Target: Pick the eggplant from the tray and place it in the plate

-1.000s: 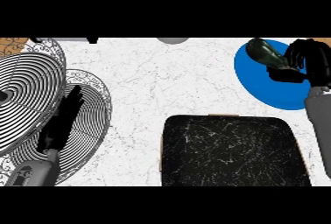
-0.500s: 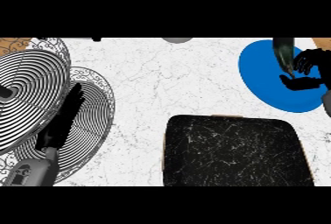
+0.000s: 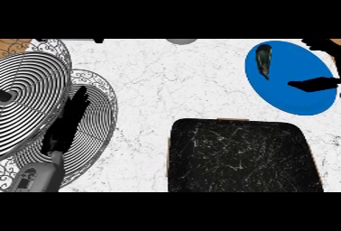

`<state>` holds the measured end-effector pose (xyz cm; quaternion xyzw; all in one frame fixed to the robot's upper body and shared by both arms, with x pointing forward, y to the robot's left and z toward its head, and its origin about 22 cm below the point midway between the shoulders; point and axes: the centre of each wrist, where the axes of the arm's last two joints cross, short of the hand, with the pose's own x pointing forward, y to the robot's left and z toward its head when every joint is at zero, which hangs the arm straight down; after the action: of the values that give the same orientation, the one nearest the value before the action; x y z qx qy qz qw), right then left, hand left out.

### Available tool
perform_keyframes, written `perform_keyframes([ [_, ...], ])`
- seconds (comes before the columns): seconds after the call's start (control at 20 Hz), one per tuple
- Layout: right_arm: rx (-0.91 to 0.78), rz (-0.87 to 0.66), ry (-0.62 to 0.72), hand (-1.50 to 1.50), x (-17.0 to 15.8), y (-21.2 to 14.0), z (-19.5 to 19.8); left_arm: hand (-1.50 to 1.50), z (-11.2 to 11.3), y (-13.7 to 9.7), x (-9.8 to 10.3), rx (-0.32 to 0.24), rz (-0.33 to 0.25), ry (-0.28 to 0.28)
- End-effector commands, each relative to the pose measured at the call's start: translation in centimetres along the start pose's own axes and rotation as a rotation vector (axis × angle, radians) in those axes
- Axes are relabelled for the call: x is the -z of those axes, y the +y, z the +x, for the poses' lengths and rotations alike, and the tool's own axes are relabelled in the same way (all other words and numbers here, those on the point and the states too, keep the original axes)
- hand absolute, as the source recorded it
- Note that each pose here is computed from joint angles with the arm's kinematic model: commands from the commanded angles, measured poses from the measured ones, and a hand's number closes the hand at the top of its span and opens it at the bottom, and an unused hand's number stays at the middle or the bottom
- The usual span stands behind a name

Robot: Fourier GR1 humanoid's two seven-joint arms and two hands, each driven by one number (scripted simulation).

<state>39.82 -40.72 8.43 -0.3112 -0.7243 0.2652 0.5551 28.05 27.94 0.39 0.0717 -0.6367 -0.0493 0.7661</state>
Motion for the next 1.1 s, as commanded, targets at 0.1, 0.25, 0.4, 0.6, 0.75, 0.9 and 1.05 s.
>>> perform_keyframes([
  [0.1,0.295,-0.053,-0.229,-1.50,1.4,-0.6,1.4,0.00,1.4,-0.9,0.1,0.000,0.016,-0.030],
  [0.25,0.391,-0.061,-0.138,-1.50,1.6,-3.8,1.3,0.00,0.8,1.5,-0.2,-0.019,0.015,-0.018],
  [0.4,0.527,-0.006,-0.007,-1.50,1.8,-3.5,1.2,0.00,0.9,1.5,0.0,-0.010,0.010,-0.015],
  [0.6,0.651,0.090,0.037,-1.50,-0.6,-2.6,-1.4,0.00,2.1,-0.4,0.4,-0.015,0.027,-0.030],
  [0.75,0.650,0.088,0.014,-1.50,-1.2,-4.7,-2.1,0.00,2.7,-0.6,1.6,-0.030,0.001,-0.025],
  [0.9,0.622,0.066,-0.029,-1.50,-2.0,-6.0,-2.6,0.00,1.0,-0.2,0.5,-0.003,0.018,-0.027],
  [1.05,0.627,0.045,-0.021,-1.50,-4.4,-6.8,-4.6,0.00,1.8,0.5,0.9,0.000,-0.015,-0.046],
])
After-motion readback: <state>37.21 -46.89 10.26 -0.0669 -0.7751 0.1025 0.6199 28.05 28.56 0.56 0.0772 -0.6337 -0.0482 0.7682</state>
